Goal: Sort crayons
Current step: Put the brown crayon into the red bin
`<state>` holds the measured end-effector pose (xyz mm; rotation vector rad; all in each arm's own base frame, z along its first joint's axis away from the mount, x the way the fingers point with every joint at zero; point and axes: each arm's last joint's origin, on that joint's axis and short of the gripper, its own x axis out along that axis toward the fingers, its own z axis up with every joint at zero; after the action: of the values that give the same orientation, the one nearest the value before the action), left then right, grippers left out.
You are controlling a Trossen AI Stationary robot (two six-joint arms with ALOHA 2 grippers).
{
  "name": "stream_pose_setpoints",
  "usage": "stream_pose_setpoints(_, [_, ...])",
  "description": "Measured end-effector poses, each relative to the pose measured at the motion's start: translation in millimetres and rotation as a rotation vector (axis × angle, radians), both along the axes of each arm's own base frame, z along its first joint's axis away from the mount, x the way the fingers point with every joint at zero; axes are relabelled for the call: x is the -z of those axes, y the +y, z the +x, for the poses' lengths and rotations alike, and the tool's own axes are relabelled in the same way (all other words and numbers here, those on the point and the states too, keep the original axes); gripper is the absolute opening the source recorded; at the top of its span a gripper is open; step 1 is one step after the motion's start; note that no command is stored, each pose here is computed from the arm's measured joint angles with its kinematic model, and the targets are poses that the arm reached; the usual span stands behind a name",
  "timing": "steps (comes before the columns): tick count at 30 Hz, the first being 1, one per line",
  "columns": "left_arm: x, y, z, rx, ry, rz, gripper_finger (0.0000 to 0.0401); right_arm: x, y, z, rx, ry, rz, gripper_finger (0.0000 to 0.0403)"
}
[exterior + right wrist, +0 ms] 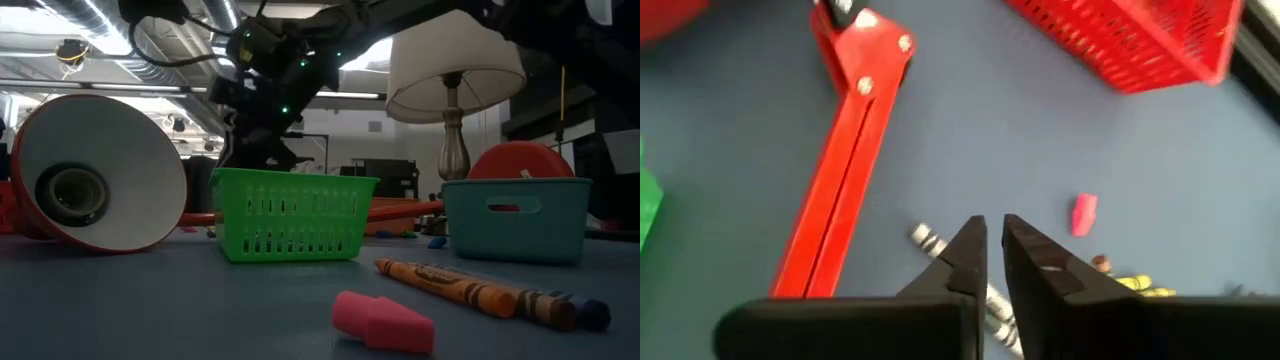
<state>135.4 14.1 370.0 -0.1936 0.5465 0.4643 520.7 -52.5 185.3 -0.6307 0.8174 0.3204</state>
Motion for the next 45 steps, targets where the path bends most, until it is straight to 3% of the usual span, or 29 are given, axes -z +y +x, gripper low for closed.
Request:
stream_pose_setpoints(16, [1, 0, 0, 0.0, 0.006, 0.001, 0.011, -2, -5, 2, 0.054, -0.031, -0.043, 0.0016])
stream_pose_setpoints(22, [1, 0, 0, 0.001, 0.009, 0.007, 0.011, -1, -5, 2, 0.105, -0.022, -0.001, 0.0062])
stream_pose_setpoints(28, [4, 4, -4, -0.087, 0.068, 0.054, 0.011, -2, -7, 3, 0.175, -0.035, -0.057, 0.011])
stream_pose_setpoints(31, [8, 9, -8, -0.146, 0.11, 0.046, 0.011, -2, -9, 2, 0.234, -0.029, -0.056, 0.0114])
stream_pose_setpoints(37, [15, 24, -10, -0.249, 0.199, 0.021, 0.011, -17, -7, -7, 0.222, 0.0, -0.04, 0.0111])
stream_pose_setpoints(41, [21, 35, -5, -0.243, 0.25, -0.01, 0.011, -26, -6, -14, 0.212, 0.033, -0.029, 0.0111])
stream_pose_setpoints(45, [46, 49, 6, -0.217, 0.296, -0.056, 0.011, -40, -5, -23, 0.213, 0.067, -0.025, 0.0111])
